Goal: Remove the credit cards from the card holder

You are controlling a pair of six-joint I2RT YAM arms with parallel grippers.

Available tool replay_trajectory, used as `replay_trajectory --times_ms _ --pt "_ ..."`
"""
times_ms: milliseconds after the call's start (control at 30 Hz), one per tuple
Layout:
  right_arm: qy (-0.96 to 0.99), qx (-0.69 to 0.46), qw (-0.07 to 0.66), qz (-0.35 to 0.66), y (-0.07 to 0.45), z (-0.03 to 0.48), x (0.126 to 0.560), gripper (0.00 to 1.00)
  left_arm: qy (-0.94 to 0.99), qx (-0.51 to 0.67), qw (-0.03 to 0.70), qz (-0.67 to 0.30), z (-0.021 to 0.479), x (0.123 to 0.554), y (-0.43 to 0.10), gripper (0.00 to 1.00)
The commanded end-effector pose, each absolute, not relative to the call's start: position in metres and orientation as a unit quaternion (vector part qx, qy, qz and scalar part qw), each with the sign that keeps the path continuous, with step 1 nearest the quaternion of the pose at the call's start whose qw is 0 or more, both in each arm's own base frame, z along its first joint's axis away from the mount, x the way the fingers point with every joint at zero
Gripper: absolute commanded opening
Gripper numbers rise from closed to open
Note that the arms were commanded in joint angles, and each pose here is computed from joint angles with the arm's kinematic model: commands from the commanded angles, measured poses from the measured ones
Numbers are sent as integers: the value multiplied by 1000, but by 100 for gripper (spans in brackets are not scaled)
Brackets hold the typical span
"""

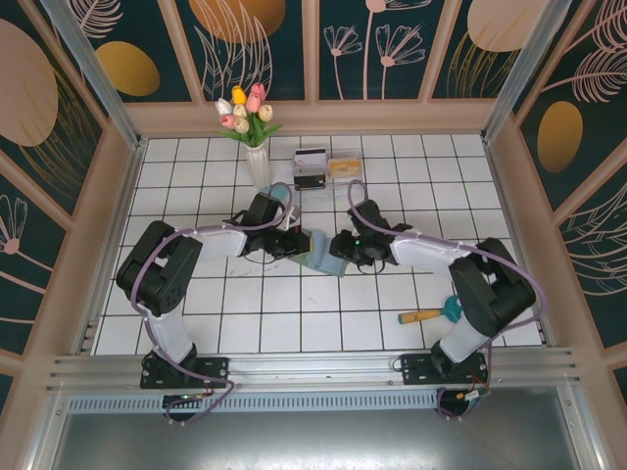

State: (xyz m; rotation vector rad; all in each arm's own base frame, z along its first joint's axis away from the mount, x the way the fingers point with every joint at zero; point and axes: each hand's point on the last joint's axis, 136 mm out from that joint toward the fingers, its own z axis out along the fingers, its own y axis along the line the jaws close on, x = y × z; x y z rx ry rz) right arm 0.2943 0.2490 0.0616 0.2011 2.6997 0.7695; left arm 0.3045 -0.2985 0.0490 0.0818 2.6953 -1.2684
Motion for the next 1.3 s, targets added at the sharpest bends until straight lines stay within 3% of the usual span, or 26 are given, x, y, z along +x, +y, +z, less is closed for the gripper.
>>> replay_trajectory --times_ms 0,100,233,367,500,633,700,1000,1267 --pt "929 93 234 273 228 100 316 38 902 13 80 -423 54 292 -292 0" --pt "919 99 265 274 220 119 324 40 904 2 84 -419 56 284 -284 5" --pt "909 129 311 246 190 137 343 46 904 4 118 -411 78 291 -277 30" --pt "896 145 375 190 156 164 357 59 900 -12 170 -401 108 313 -259 56" --pt "860 159 468 126 118 210 367 73 900 -59 233 -365 129 342 -215 70" --pt "810 173 555 75 80 251 363 96 907 -112 320 -251 148 368 -147 90" --pt "791 188 579 56 60 262 359 99 903 -130 369 -180 162 376 -115 98" --pt "739 255 621 -43 -20 242 341 99 803 -247 534 95 210 370 15 99" --pt "736 236 630 -74 -40 185 336 99 731 -266 613 137 210 349 56 99"
